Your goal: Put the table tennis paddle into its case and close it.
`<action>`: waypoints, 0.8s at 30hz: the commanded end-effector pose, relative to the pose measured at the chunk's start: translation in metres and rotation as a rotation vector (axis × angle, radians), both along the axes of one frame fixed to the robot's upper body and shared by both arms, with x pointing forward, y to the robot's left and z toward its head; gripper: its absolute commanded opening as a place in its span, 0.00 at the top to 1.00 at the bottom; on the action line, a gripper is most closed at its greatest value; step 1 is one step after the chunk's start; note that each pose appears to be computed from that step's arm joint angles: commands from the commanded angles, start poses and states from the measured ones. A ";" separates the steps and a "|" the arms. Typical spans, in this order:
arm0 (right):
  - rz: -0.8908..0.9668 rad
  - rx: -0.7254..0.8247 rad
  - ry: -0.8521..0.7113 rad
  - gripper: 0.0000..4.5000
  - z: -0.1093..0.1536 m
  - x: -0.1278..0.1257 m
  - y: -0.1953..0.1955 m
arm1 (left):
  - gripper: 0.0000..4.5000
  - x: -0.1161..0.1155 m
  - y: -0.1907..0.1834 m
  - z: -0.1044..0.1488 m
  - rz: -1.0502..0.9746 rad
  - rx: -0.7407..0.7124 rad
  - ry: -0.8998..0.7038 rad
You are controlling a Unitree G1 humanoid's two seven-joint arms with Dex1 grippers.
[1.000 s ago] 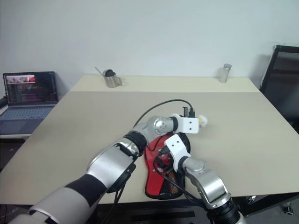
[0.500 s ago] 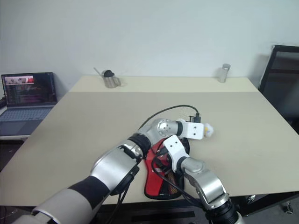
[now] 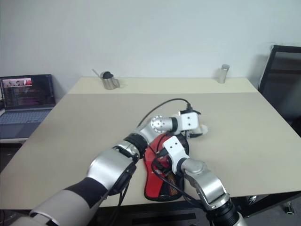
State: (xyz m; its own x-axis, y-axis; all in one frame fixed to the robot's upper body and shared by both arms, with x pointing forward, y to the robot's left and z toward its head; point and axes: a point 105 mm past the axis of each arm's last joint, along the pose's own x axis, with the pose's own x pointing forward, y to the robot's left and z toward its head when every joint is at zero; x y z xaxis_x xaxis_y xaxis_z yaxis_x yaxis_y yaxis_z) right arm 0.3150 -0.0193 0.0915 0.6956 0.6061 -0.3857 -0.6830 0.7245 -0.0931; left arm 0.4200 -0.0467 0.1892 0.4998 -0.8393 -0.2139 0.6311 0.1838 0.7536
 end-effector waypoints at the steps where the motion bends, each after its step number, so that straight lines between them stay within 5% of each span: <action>1: 0.014 -0.070 0.165 0.00 -0.042 -0.012 -0.003 | 0.01 0.019 0.022 0.038 0.122 -0.130 -0.049; 11: 0.021 0.028 0.153 0.00 -0.010 -0.011 -0.003 | 0.01 0.029 0.094 0.064 0.163 -0.410 0.085; 20: 0.081 0.191 0.073 0.00 0.060 -0.020 -0.003 | 0.01 0.004 0.124 0.045 -0.043 -0.523 0.253; 24: 0.144 0.204 0.014 0.00 0.090 -0.026 -0.015 | 0.01 -0.012 0.126 0.024 -0.122 -0.455 0.335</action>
